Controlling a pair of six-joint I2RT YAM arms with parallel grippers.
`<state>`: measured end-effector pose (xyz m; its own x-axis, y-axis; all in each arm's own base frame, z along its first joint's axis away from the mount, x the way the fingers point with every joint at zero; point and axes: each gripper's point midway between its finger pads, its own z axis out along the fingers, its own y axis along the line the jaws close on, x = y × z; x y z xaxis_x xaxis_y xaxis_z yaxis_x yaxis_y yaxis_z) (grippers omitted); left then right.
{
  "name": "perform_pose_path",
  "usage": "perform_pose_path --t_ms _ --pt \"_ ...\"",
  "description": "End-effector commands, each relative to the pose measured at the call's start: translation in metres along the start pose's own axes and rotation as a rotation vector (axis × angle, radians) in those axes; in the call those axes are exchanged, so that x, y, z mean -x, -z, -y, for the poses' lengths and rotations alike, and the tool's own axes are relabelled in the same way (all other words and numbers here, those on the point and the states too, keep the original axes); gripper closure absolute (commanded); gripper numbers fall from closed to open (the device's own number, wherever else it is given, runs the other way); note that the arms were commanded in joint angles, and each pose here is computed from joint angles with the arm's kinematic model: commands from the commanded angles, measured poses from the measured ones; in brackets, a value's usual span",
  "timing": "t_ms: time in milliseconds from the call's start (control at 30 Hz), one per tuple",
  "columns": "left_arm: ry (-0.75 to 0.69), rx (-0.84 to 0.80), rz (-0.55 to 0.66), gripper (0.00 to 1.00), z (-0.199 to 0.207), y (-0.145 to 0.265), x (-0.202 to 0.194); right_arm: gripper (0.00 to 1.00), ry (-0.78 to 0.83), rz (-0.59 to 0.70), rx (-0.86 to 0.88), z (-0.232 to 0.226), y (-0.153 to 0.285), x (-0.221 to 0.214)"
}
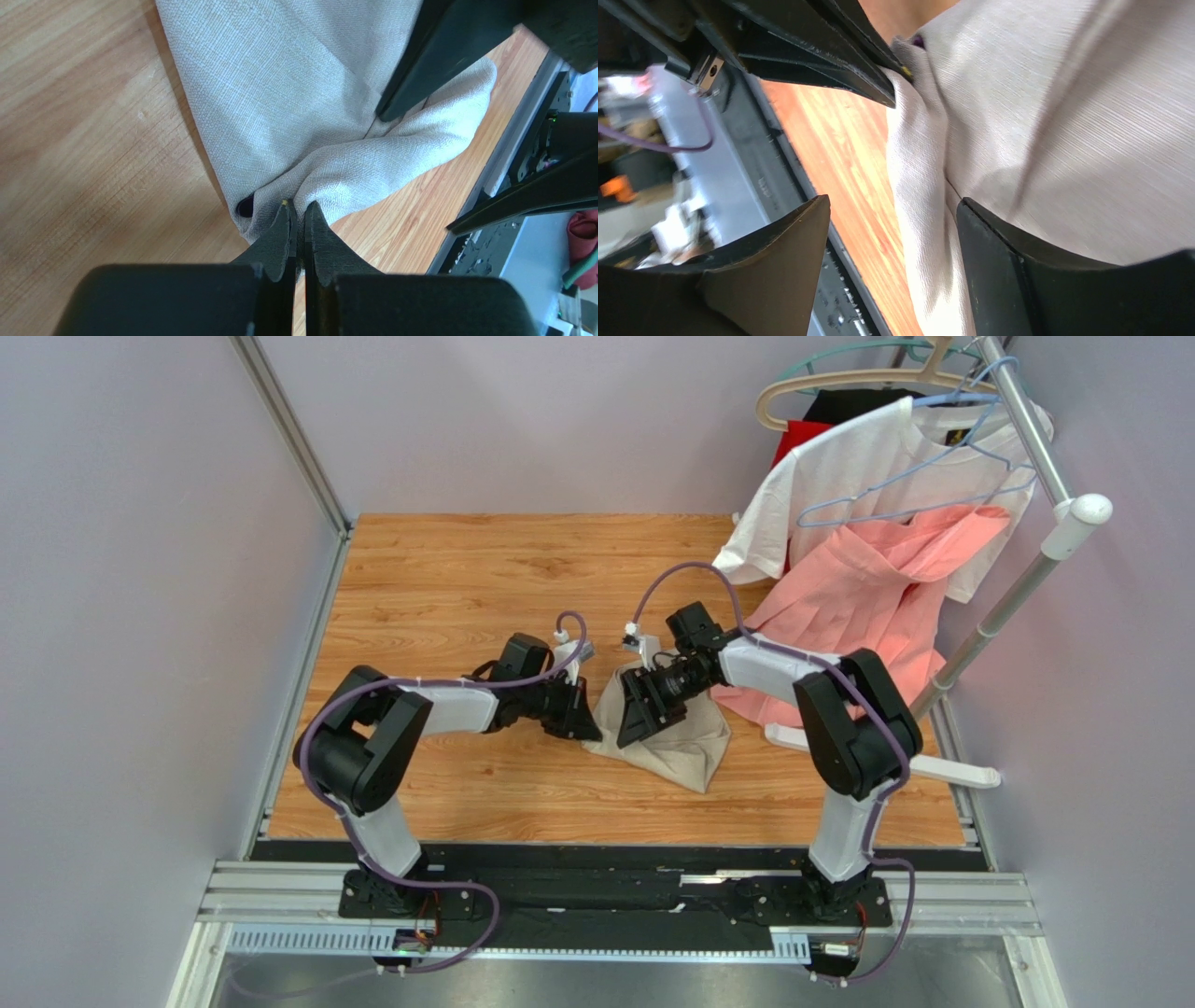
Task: Fold the napkin, place the utensils inside, and roll it up
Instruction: Roll the napkin with the utensil
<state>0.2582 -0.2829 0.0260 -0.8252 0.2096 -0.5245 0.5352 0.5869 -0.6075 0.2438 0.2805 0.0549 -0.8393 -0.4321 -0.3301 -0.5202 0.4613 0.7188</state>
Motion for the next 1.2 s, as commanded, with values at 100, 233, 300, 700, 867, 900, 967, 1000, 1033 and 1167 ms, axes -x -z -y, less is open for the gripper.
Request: perform_pose_path --t_ms 100,233,300,700,867,900,967,1000,1033,1167 --pt "0.056 0.098 -0.146 1.0 -0.03 0.01 -0.028 0.28 0.082 0.278 -0.391 0.014 0.062 0.037" --pt "0.093 0.102 -0.177 1.0 -0.036 0.013 -0.027 0.28 0.218 0.332 -0.6 0.012 0.086 0.028" --pt "0.119 0.1 -0.182 1.0 -0.039 0.015 -0.025 0.28 0.273 0.327 -0.6 -0.003 0.08 0.018" --pt "0.165 0.118 -0.209 1.0 -0.049 0.021 -0.016 0.29 0.514 0.284 -0.685 -0.027 0.037 -0.015" --pt "0.166 0.12 -0.211 1.0 -0.049 0.022 -0.017 0.29 0.53 0.212 -0.694 -0.015 0.021 -0.018" --pt "0.167 0.12 -0.212 1.0 -0.05 0.022 -0.017 0.3 0.527 0.199 -0.696 -0.012 0.019 -0.019" --pt "0.165 0.123 -0.211 1.0 -0.05 0.022 -0.017 0.3 0.516 0.175 -0.709 -0.006 0.015 -0.022" --pt "0.166 0.124 -0.212 1.0 -0.05 0.022 -0.017 0.3 0.508 0.169 -0.715 -0.004 0.014 -0.023" --pt "0.165 0.124 -0.212 1.0 -0.05 0.022 -0.017 0.3 0.503 0.164 -0.725 -0.001 0.014 -0.024" --pt "0.165 0.131 -0.213 1.0 -0.051 0.023 -0.016 0.32 0.489 0.132 -0.744 0.006 0.011 -0.025"
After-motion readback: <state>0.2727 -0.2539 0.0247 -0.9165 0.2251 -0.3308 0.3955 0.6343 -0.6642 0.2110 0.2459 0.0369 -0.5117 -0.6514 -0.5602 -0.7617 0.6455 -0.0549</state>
